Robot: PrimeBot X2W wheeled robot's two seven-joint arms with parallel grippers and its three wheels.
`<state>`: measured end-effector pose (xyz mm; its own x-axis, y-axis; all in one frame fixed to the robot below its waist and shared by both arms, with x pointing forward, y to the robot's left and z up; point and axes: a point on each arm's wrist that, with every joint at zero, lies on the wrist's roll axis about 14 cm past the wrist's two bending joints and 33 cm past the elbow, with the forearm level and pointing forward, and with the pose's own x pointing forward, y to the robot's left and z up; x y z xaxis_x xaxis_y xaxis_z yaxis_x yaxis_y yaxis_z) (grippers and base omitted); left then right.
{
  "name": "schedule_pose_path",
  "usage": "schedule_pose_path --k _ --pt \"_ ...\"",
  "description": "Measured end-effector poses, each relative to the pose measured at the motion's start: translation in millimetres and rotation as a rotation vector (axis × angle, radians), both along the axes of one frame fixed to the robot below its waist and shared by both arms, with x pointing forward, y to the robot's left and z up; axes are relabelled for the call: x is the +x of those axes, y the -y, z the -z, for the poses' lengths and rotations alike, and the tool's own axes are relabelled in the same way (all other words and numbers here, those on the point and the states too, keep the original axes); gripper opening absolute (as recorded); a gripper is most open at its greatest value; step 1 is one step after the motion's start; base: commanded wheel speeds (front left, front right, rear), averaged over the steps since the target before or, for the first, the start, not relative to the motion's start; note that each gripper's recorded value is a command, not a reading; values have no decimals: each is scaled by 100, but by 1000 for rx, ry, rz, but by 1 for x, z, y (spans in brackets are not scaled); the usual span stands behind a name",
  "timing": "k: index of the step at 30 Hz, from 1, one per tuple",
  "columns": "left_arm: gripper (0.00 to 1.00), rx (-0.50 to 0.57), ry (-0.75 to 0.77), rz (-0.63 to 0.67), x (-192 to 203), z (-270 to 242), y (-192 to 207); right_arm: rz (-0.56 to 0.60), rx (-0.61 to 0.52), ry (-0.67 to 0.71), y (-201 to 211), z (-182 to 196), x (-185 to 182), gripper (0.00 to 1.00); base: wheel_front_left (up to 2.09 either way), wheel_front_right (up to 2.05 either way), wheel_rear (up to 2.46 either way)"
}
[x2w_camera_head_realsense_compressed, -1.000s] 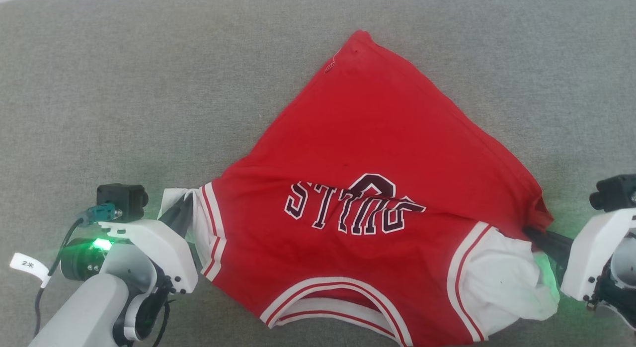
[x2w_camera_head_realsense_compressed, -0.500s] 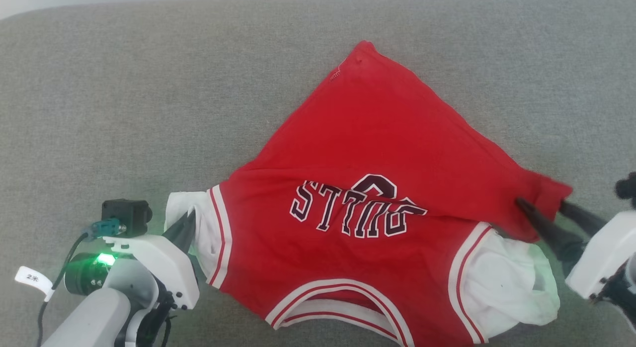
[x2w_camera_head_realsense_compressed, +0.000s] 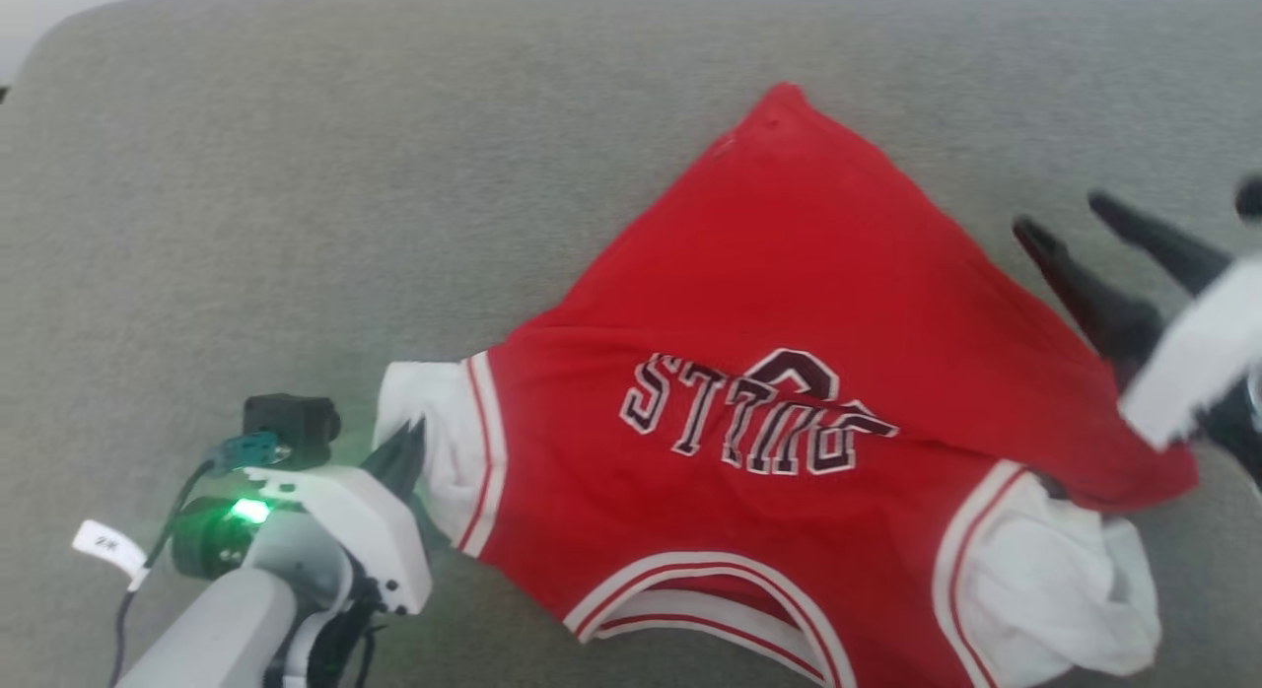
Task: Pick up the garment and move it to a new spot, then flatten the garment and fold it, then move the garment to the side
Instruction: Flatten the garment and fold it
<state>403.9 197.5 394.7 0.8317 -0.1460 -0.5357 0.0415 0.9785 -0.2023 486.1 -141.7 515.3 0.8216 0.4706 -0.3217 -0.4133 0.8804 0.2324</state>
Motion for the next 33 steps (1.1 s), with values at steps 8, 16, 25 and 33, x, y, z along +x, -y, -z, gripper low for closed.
schedule_pose_path --k 8,16,25,33 --pt "0 -15 2 -23 -4 0 -2 -149 -62 -47 -54 7 60 100 0 0 0" --pt "0 -33 0 -65 -10 3 -7 -241 -187 -229 -91 51 100 100 0 0 0" --pt "0 -45 -16 -117 -20 13 -17 -318 -367 -476 -112 120 109 100 0 0 0" --pt "0 -41 -29 -149 -21 22 -26 -360 -446 -626 -117 151 105 9 0 0 0"
